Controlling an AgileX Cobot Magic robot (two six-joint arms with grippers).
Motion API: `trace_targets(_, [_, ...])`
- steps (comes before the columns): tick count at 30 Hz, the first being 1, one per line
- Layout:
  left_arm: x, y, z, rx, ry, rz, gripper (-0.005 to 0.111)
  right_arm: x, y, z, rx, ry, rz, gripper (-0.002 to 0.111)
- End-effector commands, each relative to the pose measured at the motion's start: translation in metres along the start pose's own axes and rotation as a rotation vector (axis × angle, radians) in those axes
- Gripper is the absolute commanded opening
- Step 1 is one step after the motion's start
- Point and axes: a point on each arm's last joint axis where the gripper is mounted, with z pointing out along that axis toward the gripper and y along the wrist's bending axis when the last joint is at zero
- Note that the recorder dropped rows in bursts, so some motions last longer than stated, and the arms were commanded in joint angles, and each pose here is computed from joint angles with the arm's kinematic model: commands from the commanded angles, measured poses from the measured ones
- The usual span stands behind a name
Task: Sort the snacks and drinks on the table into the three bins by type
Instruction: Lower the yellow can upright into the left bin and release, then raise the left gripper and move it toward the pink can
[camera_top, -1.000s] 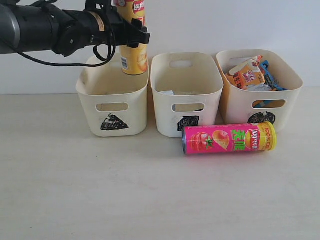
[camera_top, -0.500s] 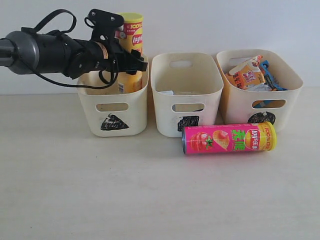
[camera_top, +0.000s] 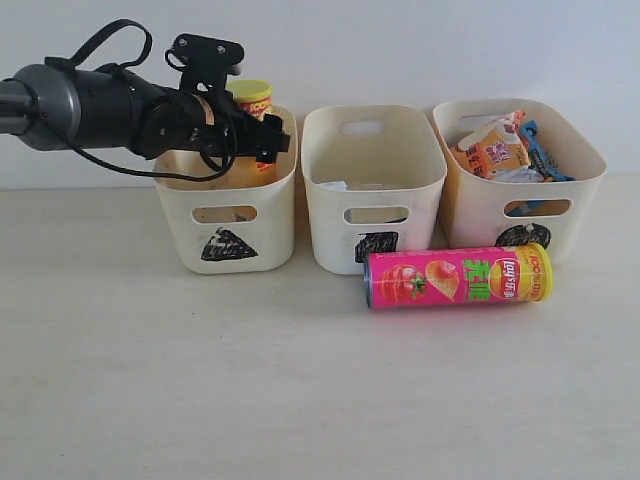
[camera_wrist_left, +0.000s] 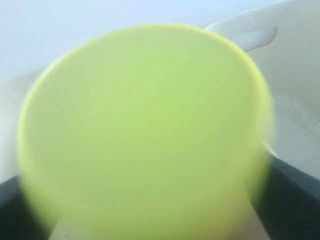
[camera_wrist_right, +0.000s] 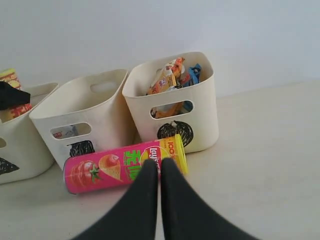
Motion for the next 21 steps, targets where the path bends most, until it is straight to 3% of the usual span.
trace_targets(1, [-0.011, 0.003, -0.010, -0.013, -0.002, -0.031, 0.090, 0.000, 0.000, 0.000, -0.005, -0.017, -0.033, 0.000])
trace_targets(8, [-0.047, 0.007, -0.049, -0.031, -0.058, -0.041, 0.089, 0.000, 0.000, 0.000, -0.005, -0.019, -0.059, 0.000])
trace_targets(13, [-0.066, 0.013, -0.082, -0.071, -0.026, -0.052, 0.083, -0.001, 0.000, 0.000, -0.007, -0.028, -0.088, 0.000])
trace_targets(18, [-0.072, 0.016, -0.109, -0.088, 0.060, -0.105, 0.067, -0.002, 0.000, 0.000, -0.008, -0.033, -0.125, 0.000])
trace_targets(20, [-0.072, 0.014, -0.120, -0.061, 0.101, -0.087, 0.054, -0.002, 0.000, 0.000, -0.007, -0.033, -0.134, 0.000])
trace_targets(21, [-0.073, 0.013, -0.128, -0.037, 0.122, -0.052, 0.041, -0.002, 0.000, 0.000, -0.007, -0.033, -0.141, 0.000])
